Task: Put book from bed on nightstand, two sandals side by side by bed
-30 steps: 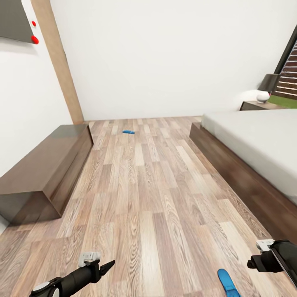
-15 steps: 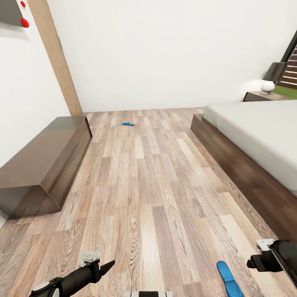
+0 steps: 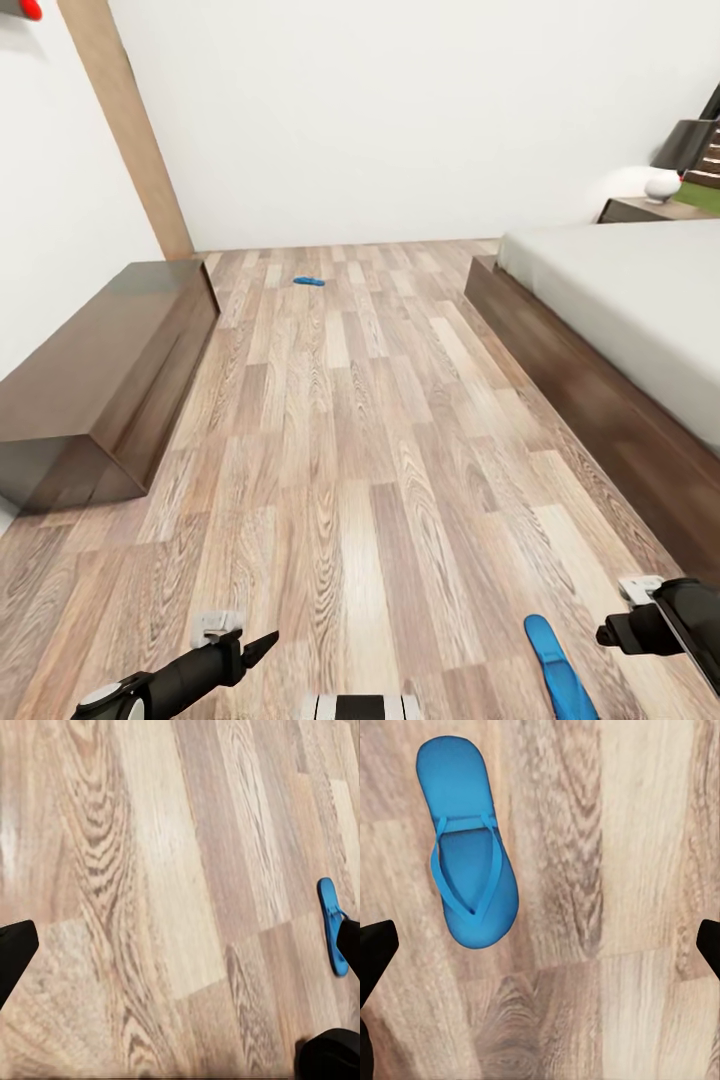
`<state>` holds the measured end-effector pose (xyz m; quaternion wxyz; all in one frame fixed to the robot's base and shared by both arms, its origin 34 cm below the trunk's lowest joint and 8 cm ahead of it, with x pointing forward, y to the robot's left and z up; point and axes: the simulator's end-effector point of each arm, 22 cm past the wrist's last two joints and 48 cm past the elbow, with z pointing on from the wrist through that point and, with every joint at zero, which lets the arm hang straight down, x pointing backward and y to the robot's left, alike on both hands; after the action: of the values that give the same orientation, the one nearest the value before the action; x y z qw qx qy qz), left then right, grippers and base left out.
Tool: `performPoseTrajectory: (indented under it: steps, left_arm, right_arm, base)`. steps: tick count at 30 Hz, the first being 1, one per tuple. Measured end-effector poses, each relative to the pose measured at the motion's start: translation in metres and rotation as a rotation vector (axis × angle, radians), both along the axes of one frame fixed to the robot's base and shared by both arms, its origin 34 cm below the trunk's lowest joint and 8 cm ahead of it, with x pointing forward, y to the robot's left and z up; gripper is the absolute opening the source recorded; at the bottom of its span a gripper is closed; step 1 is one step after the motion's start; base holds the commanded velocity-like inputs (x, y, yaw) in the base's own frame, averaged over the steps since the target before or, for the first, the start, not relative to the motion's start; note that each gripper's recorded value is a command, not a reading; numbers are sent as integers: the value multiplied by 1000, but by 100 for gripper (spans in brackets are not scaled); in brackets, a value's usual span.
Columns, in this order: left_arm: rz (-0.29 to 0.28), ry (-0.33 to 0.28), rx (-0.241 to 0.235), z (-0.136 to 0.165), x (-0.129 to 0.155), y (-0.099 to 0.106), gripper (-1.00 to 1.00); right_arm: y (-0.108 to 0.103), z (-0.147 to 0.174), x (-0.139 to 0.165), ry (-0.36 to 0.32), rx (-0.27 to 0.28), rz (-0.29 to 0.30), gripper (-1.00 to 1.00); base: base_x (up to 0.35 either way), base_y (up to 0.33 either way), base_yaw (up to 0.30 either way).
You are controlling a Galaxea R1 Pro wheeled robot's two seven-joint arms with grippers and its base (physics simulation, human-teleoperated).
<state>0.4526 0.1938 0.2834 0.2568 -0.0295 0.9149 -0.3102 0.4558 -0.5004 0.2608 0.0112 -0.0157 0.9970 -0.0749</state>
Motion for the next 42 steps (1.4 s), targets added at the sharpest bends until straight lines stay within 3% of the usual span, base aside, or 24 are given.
performPoseTrajectory:
  steps: [5,7,8,11,17,25,36,42]
  left_arm:
    - [-4,21,-1,-8,-5,-2,100]
    - [-4,29,-1,-11,-7,-2,100]
    - [-4,33,-2,-13,-8,-2,100]
    - [-4,45,-2,-17,-10,-2,100]
    - [2,70,-3,-27,-16,0,100]
    - [6,116,-4,-43,-28,1,100]
    - [5,171,-3,-64,-46,0,100]
    - [5,201,-4,-74,-55,0,100]
  right_arm:
    - [16,9,29,-68,9,40,100]
    - [40,4,37,-85,42,50,100]
    - [66,0,45,-105,80,56,100]
    - [95,-6,51,-119,117,65,100]
    - [127,-21,48,-106,164,64,100]
    - [133,-36,40,-77,176,59,100]
    - [126,-54,29,-37,177,48,100]
    - [115,-43,50,-98,162,31,100]
  base:
    - [0,0,0]
    - [0,0,0]
    - [0,0,0]
    - [0,0,0]
    - [0,0,0]
    - [0,0,0]
    - [0,0,0]
    - [0,0,0]
